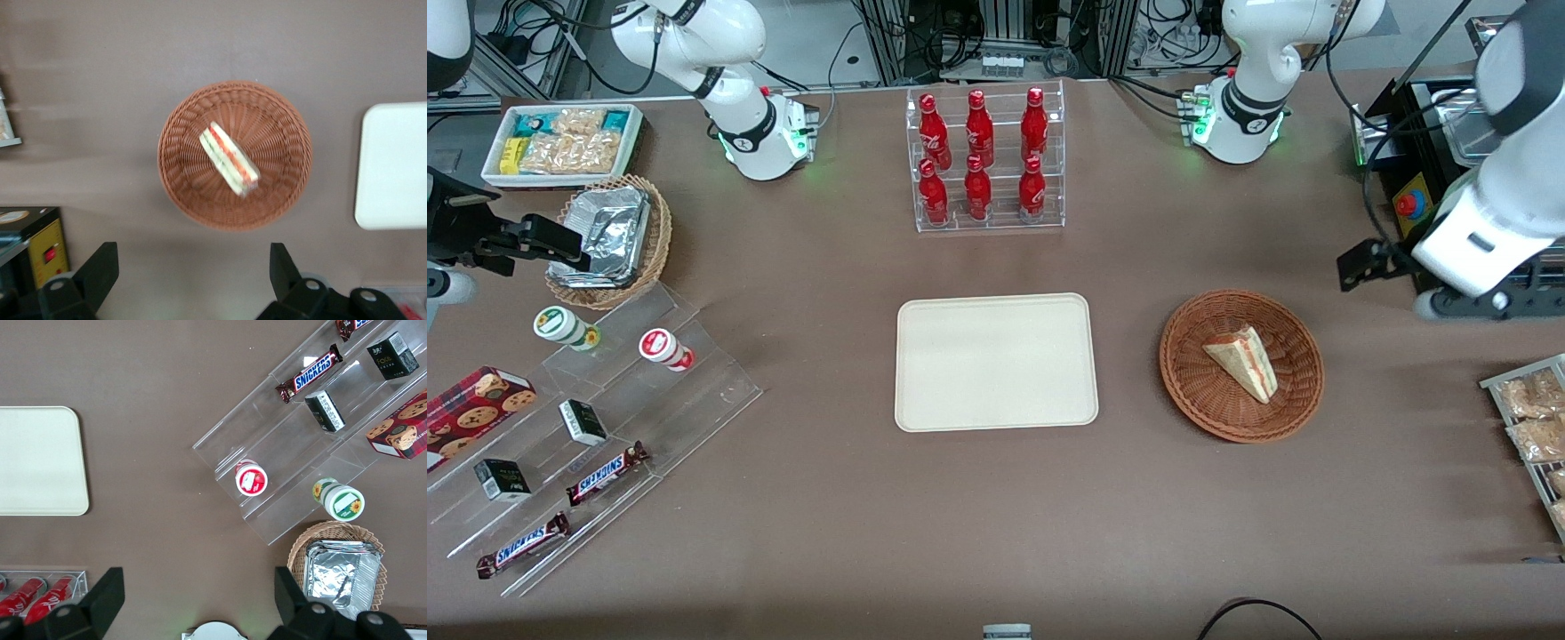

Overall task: Place sandwich from basket to tray
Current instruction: 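Move the left gripper down over the wrapped sandwich in the wicker basket, then close the left gripper on the wrapped sandwich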

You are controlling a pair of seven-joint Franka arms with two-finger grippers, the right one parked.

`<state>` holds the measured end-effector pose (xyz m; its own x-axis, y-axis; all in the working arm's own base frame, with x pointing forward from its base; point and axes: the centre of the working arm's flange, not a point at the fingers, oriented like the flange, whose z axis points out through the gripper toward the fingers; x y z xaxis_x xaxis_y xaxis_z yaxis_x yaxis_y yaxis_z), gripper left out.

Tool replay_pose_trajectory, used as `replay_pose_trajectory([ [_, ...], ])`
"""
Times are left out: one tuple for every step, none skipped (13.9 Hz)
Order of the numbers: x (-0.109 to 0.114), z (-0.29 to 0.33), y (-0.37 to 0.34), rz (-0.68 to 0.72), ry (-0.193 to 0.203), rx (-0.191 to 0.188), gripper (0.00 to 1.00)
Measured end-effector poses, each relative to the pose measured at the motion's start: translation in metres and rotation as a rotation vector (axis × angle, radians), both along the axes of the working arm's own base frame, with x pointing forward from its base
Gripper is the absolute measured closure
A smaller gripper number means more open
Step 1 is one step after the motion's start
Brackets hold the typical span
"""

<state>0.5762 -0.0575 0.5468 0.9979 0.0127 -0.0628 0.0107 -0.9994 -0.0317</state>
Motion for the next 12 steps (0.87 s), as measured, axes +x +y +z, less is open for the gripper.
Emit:
replay_pose_trajectory([
  [0.003,-0.025,-0.001,0.027,-0.008,0.0,0.0],
  [0.004,-0.052,-0.001,0.062,-0.019,0.0,0.0],
  [0.004,-0.079,-0.002,0.113,-0.039,-0.001,0.0],
  [0.001,-0.105,-0.002,0.176,-0.065,-0.004,0.0],
  [-0.003,-0.129,-0.004,0.249,-0.092,-0.009,0.0],
  [-0.009,-0.15,-0.007,0.319,-0.115,-0.016,0.0],
  [-0.016,-0.17,-0.01,0.379,-0.139,-0.025,0.0],
  [-0.023,-0.187,-0.012,0.431,-0.158,-0.034,0.0],
  [-0.031,-0.202,-0.014,0.478,-0.166,-0.039,0.0],
  [-0.037,-0.214,-0.016,0.512,-0.165,-0.041,0.0],
  [-0.042,-0.223,-0.019,0.529,-0.164,-0.043,0.0],
  [-0.045,-0.232,-0.021,0.543,-0.164,-0.046,0.0],
])
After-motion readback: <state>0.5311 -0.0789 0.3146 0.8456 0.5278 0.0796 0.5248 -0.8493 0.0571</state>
